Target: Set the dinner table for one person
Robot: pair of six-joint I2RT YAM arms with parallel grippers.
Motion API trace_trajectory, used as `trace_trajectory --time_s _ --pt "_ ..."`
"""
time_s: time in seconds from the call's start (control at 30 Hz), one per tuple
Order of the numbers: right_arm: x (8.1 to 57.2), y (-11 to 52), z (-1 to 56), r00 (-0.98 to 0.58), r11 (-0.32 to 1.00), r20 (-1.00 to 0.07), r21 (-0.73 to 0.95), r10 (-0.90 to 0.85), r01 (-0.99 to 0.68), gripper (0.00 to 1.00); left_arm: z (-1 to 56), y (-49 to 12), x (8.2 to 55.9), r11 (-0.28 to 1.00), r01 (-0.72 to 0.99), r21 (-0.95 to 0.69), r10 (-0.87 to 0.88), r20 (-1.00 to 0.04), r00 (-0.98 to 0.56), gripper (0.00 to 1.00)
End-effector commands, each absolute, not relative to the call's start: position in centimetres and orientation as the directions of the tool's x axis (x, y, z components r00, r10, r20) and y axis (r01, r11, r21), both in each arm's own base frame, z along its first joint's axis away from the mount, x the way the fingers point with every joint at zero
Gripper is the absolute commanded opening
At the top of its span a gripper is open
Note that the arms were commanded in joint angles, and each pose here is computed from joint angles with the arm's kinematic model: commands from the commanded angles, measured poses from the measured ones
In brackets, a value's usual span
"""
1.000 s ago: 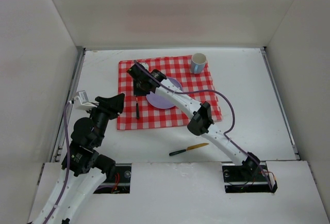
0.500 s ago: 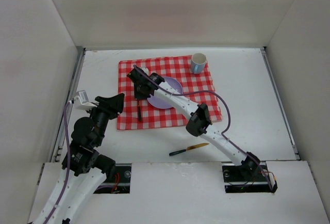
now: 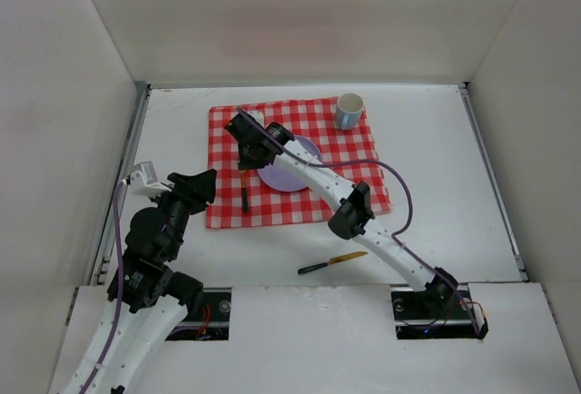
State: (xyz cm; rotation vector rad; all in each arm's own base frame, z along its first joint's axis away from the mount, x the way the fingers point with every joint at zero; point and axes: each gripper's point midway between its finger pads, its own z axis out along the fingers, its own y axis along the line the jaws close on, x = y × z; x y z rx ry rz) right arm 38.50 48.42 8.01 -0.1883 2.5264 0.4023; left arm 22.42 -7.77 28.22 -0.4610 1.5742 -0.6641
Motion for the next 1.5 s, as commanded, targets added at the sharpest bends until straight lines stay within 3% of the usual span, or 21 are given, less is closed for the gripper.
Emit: trace_trajectory --time_s 0.0,0.2,0.3,0.53,0.7,0.87,1.07,1.23,1.33,1.4,1.47 --pt "38.9 45.5 17.5 -0.721 0.952 -0.691 0.188 -0.047 -0.242 0.25 29.4 -7.1 21.6 0.79 0.107 -0.604 -0.596 -0.797 -0.094 0.44" --pt "39.7 36.0 24.4 -0.572 0.983 -0.8 -0.161 -0.183 -0.09 0.09 21.7 -10.8 21.6 0.801 0.111 -0.589 -0.534 -0.785 -0.315 0.41" --pt "38.8 33.2 29.4 -0.52 0.989 -0.844 -0.143 -0.136 -0.027 0.09 18.2 -13.0 21.0 0.805 0.123 -0.581 -0.491 -0.767 -0.414 0.42" --pt "34.2 30.9 38.4 -0.387 0.997 -0.919 -0.073 -0.08 -0.032 0.21 16.1 -19.2 20.5 0.807 0.269 -0.525 -0.349 -0.793 -0.499 0.49" --pt "30.5 27.6 39.7 -0.341 0.954 -0.907 -0.29 -0.248 0.078 0.31 15.4 -22.8 19.7 0.802 0.39 -0.453 -0.223 -0.833 -0.507 0.56" --pt "28.2 23.4 37.2 -0.349 0.923 -0.895 -0.349 -0.276 0.165 0.34 14.1 -25.4 18.2 0.786 0.493 -0.373 -0.092 -0.859 -0.504 0.61" --pt "26.8 21.1 32.5 -0.315 0.989 -0.945 -0.118 -0.085 0.087 0.39 12.9 -28.2 16.0 0.746 0.614 -0.257 0.077 -0.883 -0.463 0.66" --pt "25.9 20.0 31.4 -0.19 0.953 -0.949 0.277 0.252 -0.12 0.44 11.2 -30.3 14.7 0.71 0.69 -0.142 0.223 -0.884 -0.412 0.67" --pt "25.0 17.8 30.8 -0.153 0.865 -0.886 0.461 0.438 -0.198 0.3 9.7 -31.5 13.5 0.671 0.736 -0.089 0.316 -0.864 -0.392 0.67" --pt "24.9 15.3 29.6 -0.143 0.819 -0.836 0.549 0.53 -0.167 0.16 8.9 -32.1 12.8 0.645 0.761 -0.068 0.36 -0.851 -0.382 0.67" --pt "25.1 13.3 27.5 -0.151 0.782 -0.79 0.612 0.595 -0.119 0.1 8.1 -32.4 12.2 0.627 0.777 -0.06 0.394 -0.836 -0.383 0.67"
